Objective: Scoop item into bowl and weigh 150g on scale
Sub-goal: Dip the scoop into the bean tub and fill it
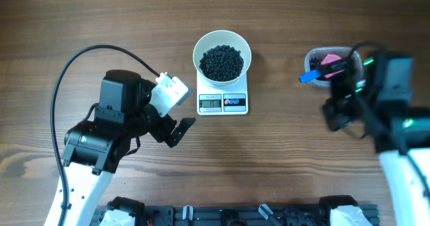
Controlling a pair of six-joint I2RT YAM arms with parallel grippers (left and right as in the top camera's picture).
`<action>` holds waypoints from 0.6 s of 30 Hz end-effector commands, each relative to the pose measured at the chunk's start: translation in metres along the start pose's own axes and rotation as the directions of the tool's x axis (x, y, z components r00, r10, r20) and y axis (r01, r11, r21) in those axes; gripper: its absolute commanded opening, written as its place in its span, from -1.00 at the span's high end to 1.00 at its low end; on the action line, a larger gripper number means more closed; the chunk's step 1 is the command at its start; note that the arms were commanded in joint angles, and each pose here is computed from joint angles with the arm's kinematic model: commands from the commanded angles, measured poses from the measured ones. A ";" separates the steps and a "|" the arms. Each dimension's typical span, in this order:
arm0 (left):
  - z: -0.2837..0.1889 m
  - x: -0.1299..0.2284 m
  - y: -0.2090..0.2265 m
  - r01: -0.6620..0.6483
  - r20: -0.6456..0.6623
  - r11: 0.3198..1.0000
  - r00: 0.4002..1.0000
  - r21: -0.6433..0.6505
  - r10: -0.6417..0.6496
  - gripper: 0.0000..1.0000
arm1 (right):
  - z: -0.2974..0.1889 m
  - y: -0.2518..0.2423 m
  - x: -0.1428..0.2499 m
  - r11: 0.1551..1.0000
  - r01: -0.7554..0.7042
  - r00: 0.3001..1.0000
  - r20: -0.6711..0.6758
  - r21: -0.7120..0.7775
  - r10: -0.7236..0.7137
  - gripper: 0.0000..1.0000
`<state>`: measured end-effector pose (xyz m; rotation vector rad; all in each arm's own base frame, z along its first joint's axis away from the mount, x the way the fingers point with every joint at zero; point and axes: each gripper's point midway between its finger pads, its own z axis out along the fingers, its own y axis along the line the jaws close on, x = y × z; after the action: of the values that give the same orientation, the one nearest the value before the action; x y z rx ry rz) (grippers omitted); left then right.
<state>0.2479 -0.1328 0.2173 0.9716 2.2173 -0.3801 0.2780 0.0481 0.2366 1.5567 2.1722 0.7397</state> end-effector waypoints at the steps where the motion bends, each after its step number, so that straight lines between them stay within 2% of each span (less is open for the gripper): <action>1: -0.005 -0.006 0.002 0.004 0.021 1.000 1.000 -0.005 -0.003 -1.00 | 0.017 -0.005 0.013 0.991 -0.134 0.962 0.237 -0.015 0.134 -1.00; 3: -0.005 -0.006 0.002 0.004 0.021 1.000 1.000 -0.005 -0.004 -1.00 | 0.048 0.000 0.047 0.997 -0.077 0.969 0.232 -0.023 0.080 -1.00; 5: -0.005 -0.006 0.002 0.004 0.021 1.000 1.000 -0.005 -0.004 -1.00 | 0.071 -0.009 0.062 0.992 -0.121 0.966 0.235 0.031 0.111 -0.96; 7: -0.005 -0.006 0.002 0.004 0.021 1.000 1.000 -0.005 -0.004 -1.00 | 0.090 -0.016 0.064 0.987 -0.144 0.961 0.249 0.077 0.121 -0.71; 8: -0.005 -0.006 0.002 0.004 0.021 1.000 1.000 -0.005 -0.004 -1.00 | 0.106 -0.024 0.065 0.974 -0.197 0.948 0.274 0.111 0.160 -0.49; 9: -0.005 -0.006 0.002 0.004 0.021 1.000 1.000 -0.005 -0.003 -1.00 | 0.114 -0.032 0.062 0.963 -0.233 0.933 0.311 0.133 0.183 -0.43; 10: -0.005 -0.006 0.002 0.004 0.021 1.000 1.000 -0.005 -0.004 -1.00 | 0.122 -0.038 0.052 0.961 -0.231 0.913 0.375 0.149 0.162 -0.71; 11: -0.005 -0.006 0.002 0.004 0.021 1.000 1.000 -0.005 -0.004 -1.00 | 0.130 -0.038 0.042 0.965 -0.222 0.891 0.432 0.142 0.141 -0.78; 14: -0.005 -0.006 0.002 0.004 0.021 1.000 1.000 -0.005 -0.003 -1.00 | 0.149 -0.047 0.030 0.958 -0.226 0.864 0.490 0.178 0.113 -0.74; 15: -0.005 -0.006 0.002 0.004 0.021 1.000 1.000 -0.005 -0.003 -1.00 | 0.150 -0.050 0.027 0.957 -0.219 0.854 0.511 0.191 0.094 -0.99; 18: -0.005 -0.006 0.002 0.004 0.021 1.000 1.000 -0.005 -0.004 -1.00 | 0.140 -0.044 0.000 0.972 -0.179 0.769 0.638 0.151 0.043 -0.99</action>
<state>0.2480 -0.1328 0.2173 0.9714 2.2170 -0.3795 0.3176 0.0946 0.0899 1.7999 1.8409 0.0874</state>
